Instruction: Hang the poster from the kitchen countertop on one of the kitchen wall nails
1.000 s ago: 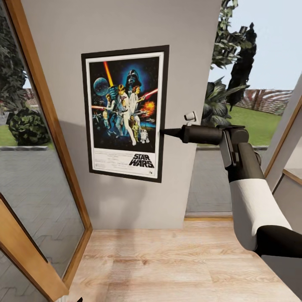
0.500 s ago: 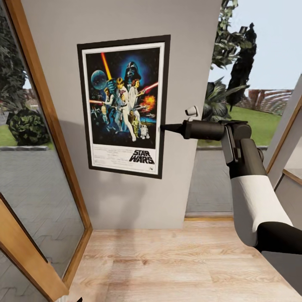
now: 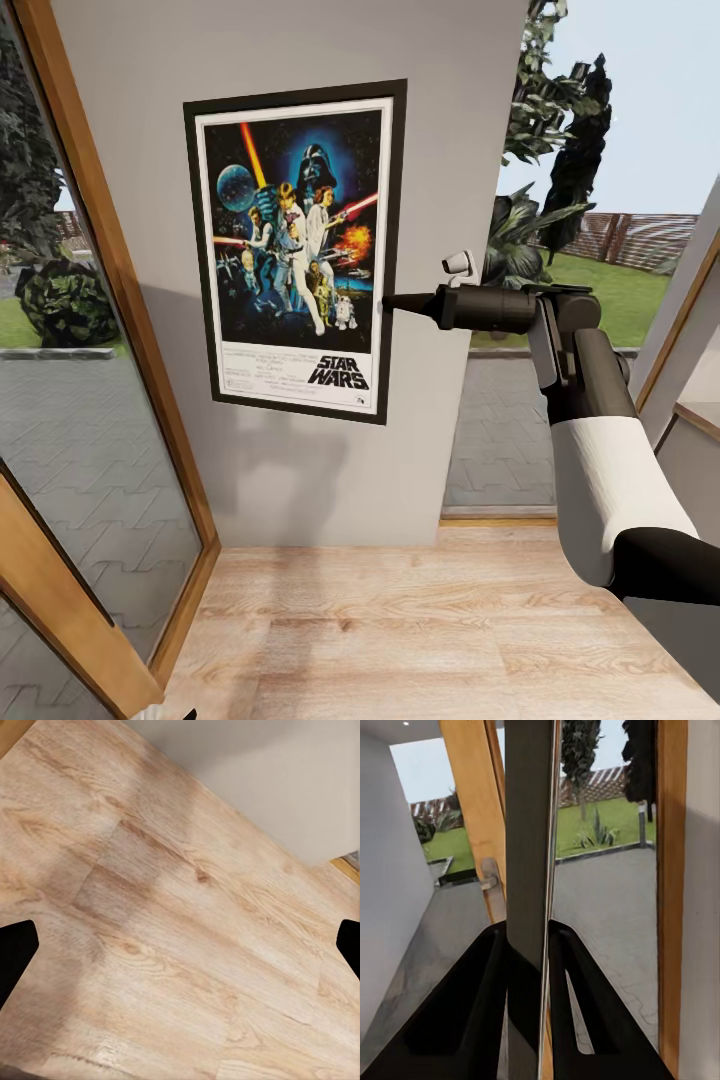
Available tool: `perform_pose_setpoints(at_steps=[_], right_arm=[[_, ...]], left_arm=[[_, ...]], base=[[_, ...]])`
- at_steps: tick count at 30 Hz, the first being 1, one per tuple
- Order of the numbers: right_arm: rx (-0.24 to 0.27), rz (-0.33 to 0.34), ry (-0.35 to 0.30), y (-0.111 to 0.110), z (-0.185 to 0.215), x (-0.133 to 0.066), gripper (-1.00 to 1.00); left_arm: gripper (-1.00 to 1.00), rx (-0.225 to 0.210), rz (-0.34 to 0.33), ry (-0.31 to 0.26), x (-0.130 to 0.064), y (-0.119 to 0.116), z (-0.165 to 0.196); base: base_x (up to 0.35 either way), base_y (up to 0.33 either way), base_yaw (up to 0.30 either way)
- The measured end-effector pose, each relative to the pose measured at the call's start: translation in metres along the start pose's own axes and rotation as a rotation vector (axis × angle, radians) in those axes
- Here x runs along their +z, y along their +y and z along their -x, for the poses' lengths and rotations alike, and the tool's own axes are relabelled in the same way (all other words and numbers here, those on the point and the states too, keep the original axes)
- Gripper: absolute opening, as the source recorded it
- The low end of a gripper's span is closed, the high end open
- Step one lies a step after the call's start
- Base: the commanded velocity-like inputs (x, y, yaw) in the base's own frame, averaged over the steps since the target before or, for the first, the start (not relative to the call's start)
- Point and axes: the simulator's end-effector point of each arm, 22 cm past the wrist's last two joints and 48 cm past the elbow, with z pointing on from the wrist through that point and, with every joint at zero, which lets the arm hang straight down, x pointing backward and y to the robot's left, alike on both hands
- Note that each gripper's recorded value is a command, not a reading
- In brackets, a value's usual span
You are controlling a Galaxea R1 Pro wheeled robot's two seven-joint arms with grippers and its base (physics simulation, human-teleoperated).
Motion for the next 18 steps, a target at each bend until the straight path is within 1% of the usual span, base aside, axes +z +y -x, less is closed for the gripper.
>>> perform_pose_setpoints(at_steps=[18], right_arm=[[-0.015,0.001,-0.001,0.0029,0.0026,0.0000,-1.00]], left_arm=[[1.00,0.000,0.000,0.000,0.0000,0.0001,0.0001]], base=[[0.000,0.000,0.000]])
